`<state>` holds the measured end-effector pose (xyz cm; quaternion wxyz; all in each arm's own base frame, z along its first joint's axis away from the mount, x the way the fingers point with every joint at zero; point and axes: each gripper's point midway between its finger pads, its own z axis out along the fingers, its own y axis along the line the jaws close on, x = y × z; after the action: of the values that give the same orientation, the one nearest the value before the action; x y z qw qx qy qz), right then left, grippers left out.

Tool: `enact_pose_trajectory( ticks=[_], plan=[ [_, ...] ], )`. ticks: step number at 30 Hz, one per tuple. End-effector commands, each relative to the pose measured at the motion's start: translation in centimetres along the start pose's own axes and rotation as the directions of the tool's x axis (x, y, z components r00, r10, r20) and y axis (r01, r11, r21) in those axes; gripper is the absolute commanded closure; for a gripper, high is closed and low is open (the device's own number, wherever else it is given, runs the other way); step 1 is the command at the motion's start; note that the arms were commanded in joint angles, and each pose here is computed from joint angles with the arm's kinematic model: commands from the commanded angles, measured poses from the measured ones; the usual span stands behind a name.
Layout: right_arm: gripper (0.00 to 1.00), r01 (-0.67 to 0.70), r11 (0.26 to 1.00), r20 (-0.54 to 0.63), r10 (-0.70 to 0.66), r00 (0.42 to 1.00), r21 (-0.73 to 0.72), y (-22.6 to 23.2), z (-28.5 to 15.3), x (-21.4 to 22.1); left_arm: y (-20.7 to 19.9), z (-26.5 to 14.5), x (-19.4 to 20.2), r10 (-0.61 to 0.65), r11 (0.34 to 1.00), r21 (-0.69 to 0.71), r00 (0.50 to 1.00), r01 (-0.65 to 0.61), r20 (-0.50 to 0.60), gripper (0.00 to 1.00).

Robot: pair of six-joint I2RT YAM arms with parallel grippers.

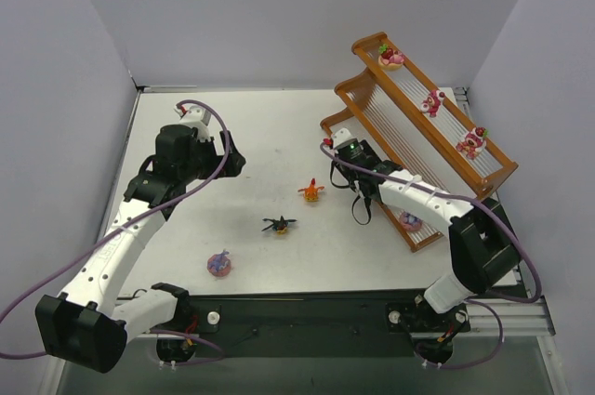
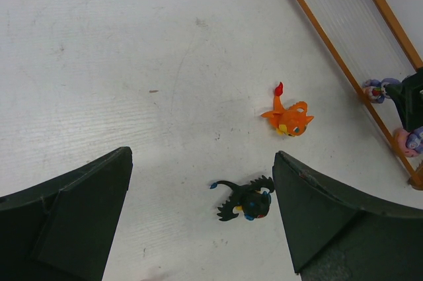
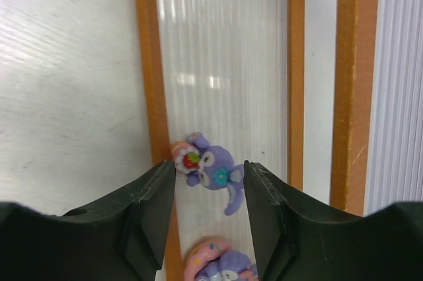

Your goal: Place and organize the plastic toys onto the shelf

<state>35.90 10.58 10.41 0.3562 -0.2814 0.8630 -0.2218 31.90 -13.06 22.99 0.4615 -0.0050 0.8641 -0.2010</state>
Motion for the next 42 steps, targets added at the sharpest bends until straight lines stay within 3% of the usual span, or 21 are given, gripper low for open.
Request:
enact_pose_trajectory(
  ticks=[1,4,8,10,15,19,22,25,30,37,42],
  plan=[
    [0.55,-0.067,0.998,0.117,0.065,0.991,0.017,0.4,-3.1,-3.7,-0.4,-0.7,-1.1,-0.014,1.0,0.023,0.999,0.013,0.047,0.03],
    [0.55,-0.062,0.996,0.176,0.071,0.982,-0.059,2.3,-5.4,-5.7,-0.1,-1.2,-1.0,-0.013,1.0,0.007,0.999,0.012,0.048,0.03],
    [0.54,0.036,0.929,0.271,0.07,0.96,-0.368,7.4,-10.8,-8.8,1.2,-2.2,-1.4,-0.027,0.997,-0.069,0.997,0.032,0.068,0.03],
    [0.54,0.18,0.832,0.377,0.038,0.925,-0.525,11.9,-15.3,-10.5,1.9,-3.0,-1.4,-0.053,0.992,-0.111,0.996,0.062,0.076,0.03],
    [0.52,0.441,0.587,0.563,0.03,0.826,-0.678,19.7,-23.5,-11.9,3.9,-4.3,-2.5,-0.122,0.969,-0.206,0.988,0.14,0.095,0.03],
    [0.5,0.572,0.411,0.65,0.068,0.757,-0.71,24.9,-27.0,-12.3,4.2,-4.3,-2.5,-0.152,0.964,-0.208,0.985,0.165,0.076,0.03],
    [0.48,0.634,0.343,0.696,0.091,0.712,-0.694,27.5,-27.6,-12.6,4.3,-4.4,-2.5,-0.162,0.964,-0.203,0.985,0.172,0.065,0.03],
    [0.47,0.687,0.318,0.745,0.109,0.658,-0.653,29.3,-27.5,-13.9,4.2,-4.6,-2.6,-0.156,0.97,-0.181,0.986,0.163,0.056,0.03],
    [0.48,0.731,0.284,0.773,0.06,0.632,-0.62,32.5,-25.9,-14.0,4.9,-4.1,-2.2,-0.186,0.969,-0.164,0.983,0.183,-0.002,0.03],
    [0.43,0.77,0.353,0.832,0.048,0.552,-0.531,34.6,-24.5,-15.7,6.8,-3.7,-1.6,-0.244,0.951,-0.203,0.969,0.232,-0.034,0.03],
    [0.42,0.802,0.33,0.854,0.026,0.52,-0.498,35.3,-24.2,-16.0,6.7,-2.9,-1.0,-0.282,0.948,-0.172,0.958,0.269,-0.052,0.03]
  ],
)
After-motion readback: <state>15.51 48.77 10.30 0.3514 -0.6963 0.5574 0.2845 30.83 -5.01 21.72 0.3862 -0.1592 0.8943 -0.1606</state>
